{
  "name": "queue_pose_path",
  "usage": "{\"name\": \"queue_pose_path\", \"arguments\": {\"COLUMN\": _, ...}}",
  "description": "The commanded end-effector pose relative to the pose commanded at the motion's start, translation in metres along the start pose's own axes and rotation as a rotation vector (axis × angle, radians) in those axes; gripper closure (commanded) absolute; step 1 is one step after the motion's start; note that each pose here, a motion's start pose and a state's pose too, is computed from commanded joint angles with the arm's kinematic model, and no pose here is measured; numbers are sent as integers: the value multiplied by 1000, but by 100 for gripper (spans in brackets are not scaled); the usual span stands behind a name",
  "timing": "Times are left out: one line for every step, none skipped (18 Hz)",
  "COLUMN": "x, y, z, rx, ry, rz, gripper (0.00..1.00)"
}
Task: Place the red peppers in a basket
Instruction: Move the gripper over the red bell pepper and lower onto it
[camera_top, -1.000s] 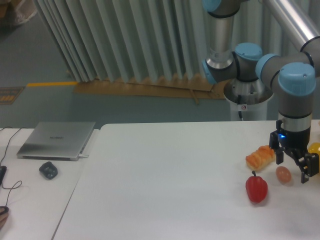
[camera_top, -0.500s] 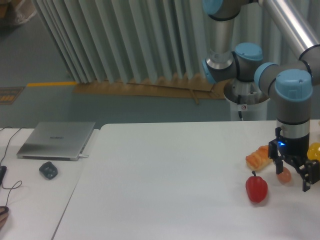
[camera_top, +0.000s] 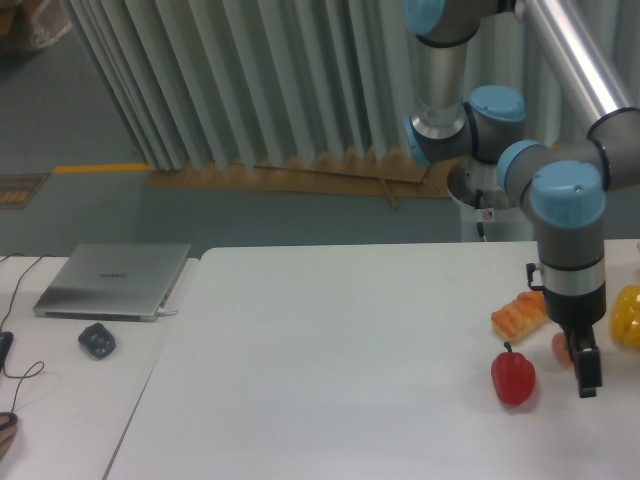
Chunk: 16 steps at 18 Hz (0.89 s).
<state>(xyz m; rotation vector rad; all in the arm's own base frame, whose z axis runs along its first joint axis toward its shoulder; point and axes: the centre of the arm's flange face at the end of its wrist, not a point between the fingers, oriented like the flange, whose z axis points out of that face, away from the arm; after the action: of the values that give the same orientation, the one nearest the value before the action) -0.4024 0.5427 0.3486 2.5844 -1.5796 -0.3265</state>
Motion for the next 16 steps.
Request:
{"name": "queue_pose_path", "arguments": {"x": -5, "y": -9, "z": -4, "rx": -28, "ry": 1, "rz": 26, "gripper": 0}}
{"name": "queue_pose_path", "arguments": {"x": -7, "y": -17, "z": -6, "rx": -51, "ry": 7, "rz": 53, "gripper": 0}}
{"name": "queue_pose_path", "arguments": {"x": -9, "y": -28, "z": -6, "rx": -56, "ry": 11, "rz": 105, "gripper": 0}}
{"name": "queue_pose_path", "arguments": {"x": -9, "y": -34, "z": -6, "rx": -55, "ry": 18, "rz": 160, "gripper": 0}}
{"name": "queue_pose_path", "arguments": {"x": -8, "y": -36, "z": -5, "rx": -48, "ry": 29, "rz": 202, "gripper": 0}}
{"name": "queue_pose_path", "arguments": {"x": -4, "y": -40, "z": -6, "rx": -41, "ry": 47, "rz": 246, "gripper": 0}}
{"name": "queue_pose_path", "arguments": {"x": -1, "y": -41, "z": -6, "rx": -37, "ry": 54, "rz": 297, "gripper": 0}}
{"name": "queue_pose_path", "arguments": {"x": 3, "y": -44, "z": -5, "rx": -26, "ry": 59, "rz": 336, "gripper": 0}}
{"name": "queue_pose_path", "arguments": {"x": 10, "y": -42, "z": -2, "rx": -19, "ry": 64, "rz": 353, "gripper": 0}}
{"name": "queue_pose_path", "arguments": {"x": 15, "y": -43, "z": -6, "rx": 3, "ry": 40, "rz": 323, "gripper": 0}}
{"name": "queue_pose_path", "arguments": {"x": 15, "y": -43, "z": -8, "rx": 62, "ry": 8, "rz": 259, "gripper": 0}}
{"name": "queue_pose_path", "arguments": {"x": 19, "y": -36, "z": -3, "rx": 131, "ry": -11, "rz": 199, "gripper": 0}}
{"name": "queue_pose_path", "arguments": {"x": 27, "y": -25, "z": -3, "rx": 178, "ry": -23, "rz": 140, "gripper": 0}}
{"name": "queue_pose_path", "arguments": {"x": 31, "y": -22, "z": -12, "rx": 170, "ry": -36, "rz": 129, "gripper": 0}}
{"name": "queue_pose_path", "arguments": {"x": 32, "y": -19, "z": -13, "rx": 140, "ry": -29, "rz": 136, "gripper": 0}}
{"name": "queue_pose_path", "arguments": {"x": 33, "y": -13, "z": -17, "rx": 88, "ry": -23, "rz": 149, "gripper": 0}}
